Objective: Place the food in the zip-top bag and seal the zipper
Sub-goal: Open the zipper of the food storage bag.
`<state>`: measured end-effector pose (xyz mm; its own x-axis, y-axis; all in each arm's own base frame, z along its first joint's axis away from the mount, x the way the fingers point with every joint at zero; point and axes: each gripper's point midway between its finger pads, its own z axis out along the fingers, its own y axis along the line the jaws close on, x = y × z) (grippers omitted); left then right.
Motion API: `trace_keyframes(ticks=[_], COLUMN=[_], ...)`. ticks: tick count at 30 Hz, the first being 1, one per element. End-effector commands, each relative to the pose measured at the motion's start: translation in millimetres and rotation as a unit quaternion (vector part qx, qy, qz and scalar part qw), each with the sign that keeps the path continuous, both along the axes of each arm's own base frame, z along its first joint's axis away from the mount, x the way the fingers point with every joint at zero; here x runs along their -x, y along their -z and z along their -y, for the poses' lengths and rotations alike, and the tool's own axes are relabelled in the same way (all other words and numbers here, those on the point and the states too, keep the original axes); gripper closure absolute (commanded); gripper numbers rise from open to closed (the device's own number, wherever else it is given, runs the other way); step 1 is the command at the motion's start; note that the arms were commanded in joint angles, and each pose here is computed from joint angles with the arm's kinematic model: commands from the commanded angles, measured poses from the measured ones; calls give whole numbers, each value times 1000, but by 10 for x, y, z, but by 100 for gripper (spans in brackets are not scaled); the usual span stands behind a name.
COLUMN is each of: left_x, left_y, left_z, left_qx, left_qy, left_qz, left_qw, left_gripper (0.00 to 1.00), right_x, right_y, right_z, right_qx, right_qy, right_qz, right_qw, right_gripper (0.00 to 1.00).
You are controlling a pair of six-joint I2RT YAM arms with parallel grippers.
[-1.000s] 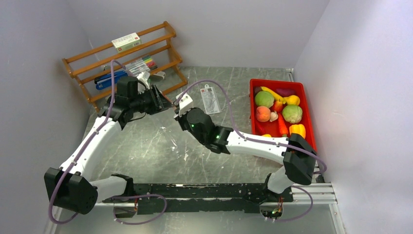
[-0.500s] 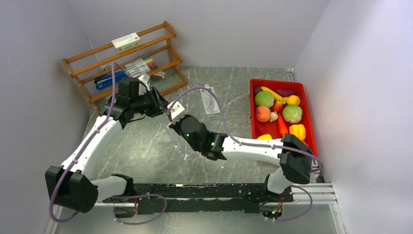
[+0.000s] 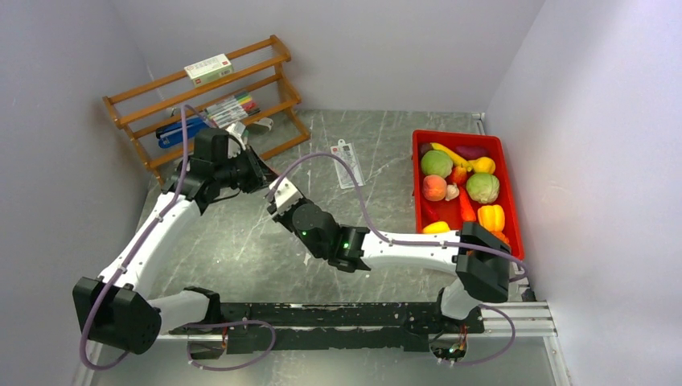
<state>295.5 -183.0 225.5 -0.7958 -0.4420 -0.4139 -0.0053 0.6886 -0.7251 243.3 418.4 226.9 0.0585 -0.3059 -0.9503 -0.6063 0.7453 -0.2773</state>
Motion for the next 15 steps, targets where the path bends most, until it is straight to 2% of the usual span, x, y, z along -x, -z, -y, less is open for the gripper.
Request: trace_keyframes(ticks=[1, 4, 8, 12, 15], left_x=[-34, -68, -93, -69, -31], left_y=[-44, -2, -39, -92, -124], left_z=[-77, -145, -138, -108, -84], left_qx=[-45, -80, -96, -93, -88], left_qy=[14, 19, 38, 53, 64], left_qz=[44, 41, 37, 40, 38], left_qw=[998, 996, 994, 993, 993], left_gripper=[93, 93, 93, 93, 93], right_x=[159, 194, 77, -65, -137], right_y=[-223, -455, -612, -571, -474], right_z=[-25, 28, 159, 253, 267], right_qx=[-77, -108, -121, -110, -104], right_qy=[-24, -23, 23, 61, 77], right_qz=[-52, -83, -107, -102, -115], right_qw=[995, 990, 987, 987, 985], right_gripper=[60, 54, 50, 45, 45])
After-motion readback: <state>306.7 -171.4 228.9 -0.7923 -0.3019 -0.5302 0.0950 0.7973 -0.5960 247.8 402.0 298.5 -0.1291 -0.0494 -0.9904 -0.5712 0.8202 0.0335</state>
